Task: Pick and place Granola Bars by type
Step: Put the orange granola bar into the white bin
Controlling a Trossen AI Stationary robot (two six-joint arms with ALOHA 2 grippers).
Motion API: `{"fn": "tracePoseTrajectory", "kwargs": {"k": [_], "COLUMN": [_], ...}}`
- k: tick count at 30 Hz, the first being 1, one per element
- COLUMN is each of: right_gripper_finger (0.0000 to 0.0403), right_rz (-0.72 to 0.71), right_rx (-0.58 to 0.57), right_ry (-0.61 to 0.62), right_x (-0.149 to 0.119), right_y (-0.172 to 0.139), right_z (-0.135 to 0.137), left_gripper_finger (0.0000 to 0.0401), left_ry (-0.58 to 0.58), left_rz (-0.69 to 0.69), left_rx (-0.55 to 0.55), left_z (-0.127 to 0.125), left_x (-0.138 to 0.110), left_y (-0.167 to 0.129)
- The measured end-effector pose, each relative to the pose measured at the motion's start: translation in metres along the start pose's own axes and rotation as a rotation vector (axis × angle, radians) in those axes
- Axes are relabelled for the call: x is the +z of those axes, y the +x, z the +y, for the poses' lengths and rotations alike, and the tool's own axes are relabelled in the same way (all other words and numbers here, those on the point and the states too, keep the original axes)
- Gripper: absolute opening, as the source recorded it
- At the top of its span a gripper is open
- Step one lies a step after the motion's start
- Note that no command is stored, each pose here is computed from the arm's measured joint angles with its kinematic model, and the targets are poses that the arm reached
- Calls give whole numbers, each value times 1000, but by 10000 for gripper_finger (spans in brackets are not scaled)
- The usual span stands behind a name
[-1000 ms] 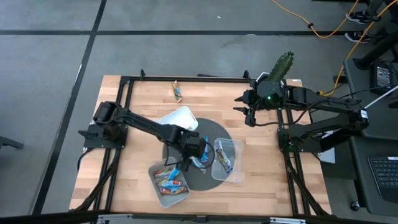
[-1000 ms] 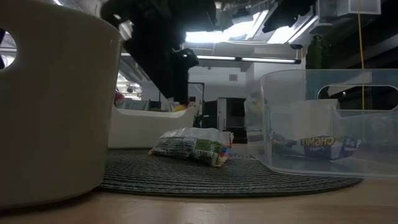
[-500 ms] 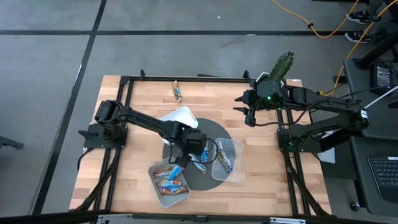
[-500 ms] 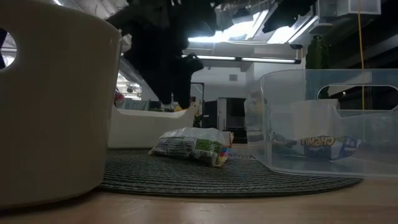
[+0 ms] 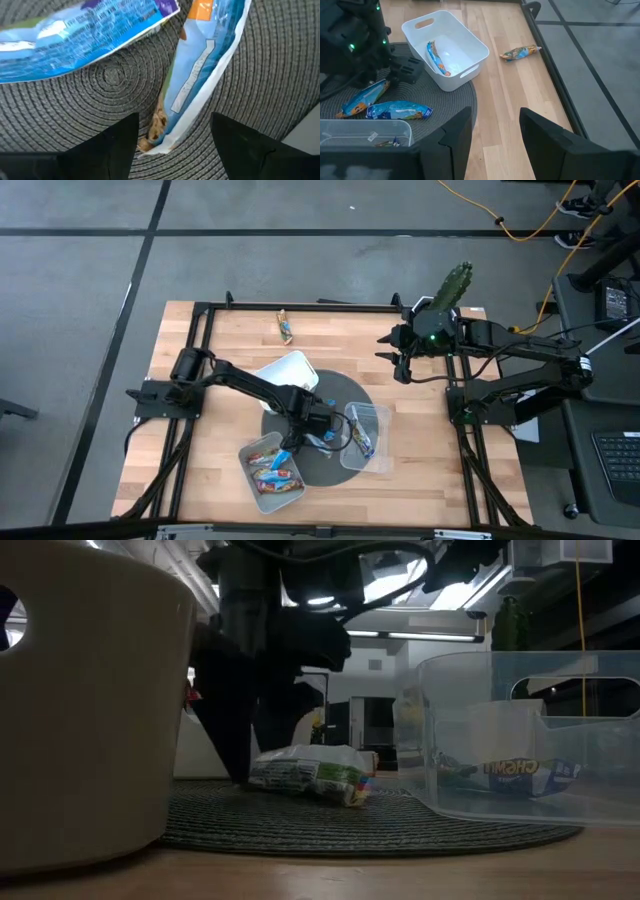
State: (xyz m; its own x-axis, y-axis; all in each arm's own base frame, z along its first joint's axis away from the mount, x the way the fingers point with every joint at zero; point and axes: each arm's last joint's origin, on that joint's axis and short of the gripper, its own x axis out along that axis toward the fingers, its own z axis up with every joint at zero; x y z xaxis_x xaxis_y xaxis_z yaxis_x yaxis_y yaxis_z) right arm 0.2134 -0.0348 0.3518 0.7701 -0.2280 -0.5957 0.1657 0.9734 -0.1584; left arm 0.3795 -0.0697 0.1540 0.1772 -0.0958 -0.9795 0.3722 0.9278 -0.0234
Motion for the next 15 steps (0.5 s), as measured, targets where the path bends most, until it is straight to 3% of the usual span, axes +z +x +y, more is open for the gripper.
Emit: {"fn": "tracePoseTrajectory", "kwargs": {"k": [5, 12, 15], "right_gripper_finger": [167, 167, 167], "right_rz": [0, 0, -1], "right_rx": [0, 0, 0], "right_ry": [0, 0, 0], "right_x": [0, 0, 0], "right_y": [0, 0, 0], "right_z": [0, 0, 0], "left_gripper_finger": [196, 45, 23], "left_ry": [-9, -66, -74], "left_rz": [10, 48, 26], "left_rx": [10, 47, 78], "left_z": [1, 2, 3], "left_x": [0, -4, 1], "left_y": [3, -12, -31]}}
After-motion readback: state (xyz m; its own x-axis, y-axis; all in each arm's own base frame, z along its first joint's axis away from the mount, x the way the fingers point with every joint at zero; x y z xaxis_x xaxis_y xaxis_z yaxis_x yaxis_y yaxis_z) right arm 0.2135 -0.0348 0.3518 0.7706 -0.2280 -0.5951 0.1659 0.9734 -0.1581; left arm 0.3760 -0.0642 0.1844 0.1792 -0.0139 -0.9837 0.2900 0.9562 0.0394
